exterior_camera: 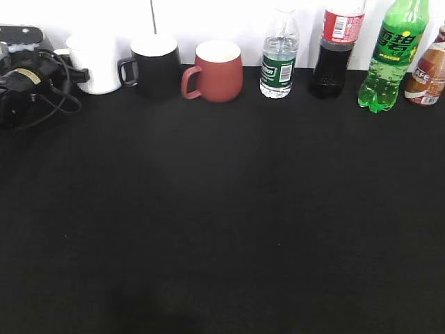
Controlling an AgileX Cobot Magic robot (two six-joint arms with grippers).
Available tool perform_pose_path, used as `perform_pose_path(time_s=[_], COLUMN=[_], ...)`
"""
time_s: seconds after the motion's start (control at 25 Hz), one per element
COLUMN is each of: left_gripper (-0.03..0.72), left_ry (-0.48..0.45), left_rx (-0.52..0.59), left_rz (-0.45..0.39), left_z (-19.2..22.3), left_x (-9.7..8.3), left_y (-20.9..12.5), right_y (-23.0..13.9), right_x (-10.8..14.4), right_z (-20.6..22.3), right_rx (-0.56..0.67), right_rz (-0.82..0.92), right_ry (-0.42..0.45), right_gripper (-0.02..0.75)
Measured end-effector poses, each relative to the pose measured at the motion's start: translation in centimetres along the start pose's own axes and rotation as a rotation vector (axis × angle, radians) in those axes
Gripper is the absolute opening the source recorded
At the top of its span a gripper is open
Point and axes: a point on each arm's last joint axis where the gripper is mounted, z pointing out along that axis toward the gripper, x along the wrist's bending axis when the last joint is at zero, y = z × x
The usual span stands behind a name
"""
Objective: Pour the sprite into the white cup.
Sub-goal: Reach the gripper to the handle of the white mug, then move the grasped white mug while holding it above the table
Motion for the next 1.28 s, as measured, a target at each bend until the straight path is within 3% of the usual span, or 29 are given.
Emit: perform_pose_path(time_s=[0.28, 0.48, 0.68, 0.88, 1.0, 1.16, 1.28], left_gripper=[0.105, 0.084, 0.081, 0.080, 0.080, 0.078, 0.078], left_ry=[-0.026, -0.018, -0.009, -0.076, -0.138, -0.266, -0.353], left_rx=[-0.051, -0.180, -0.264, -0.253, -0.250, -0.147, -0.102], left_rz=[0.029, -0.001, -0.006, -0.007, 0.019, 0.064, 0.101], left_z=[0.0, -0.1, -4.9, -17.1, -23.3, -25.8, -26.2], left_x=[-0.2, -0.5, -1.0, -4.3, -5.9, -8.7, -10.6], left_y=[0.3, 1.4, 7.8, 9.5, 9.1, 6.7, 6.1], right_y=[0.0, 0.0, 0.0, 0.3, 3.4, 3.8, 5.4], right_x=[0.0, 0.0, 0.0, 0.2, 0.5, -0.6, -1.5], right_z=[0.0, 0.0, 0.0, -0.2, 0.3, 7.3, 12.2], right_rx=[0.000, 0.000, 0.000, -0.024, -0.257, -0.332, -0.405], right_rz=[0.000, 0.000, 0.000, 0.014, 0.073, 0.126, 0.069], right_ry=[0.000, -0.001, -0.001, 0.022, 0.072, 0.006, -0.066], right_gripper=[0.586, 0.586, 0.586, 0.586, 0.585, 0.587, 0.586])
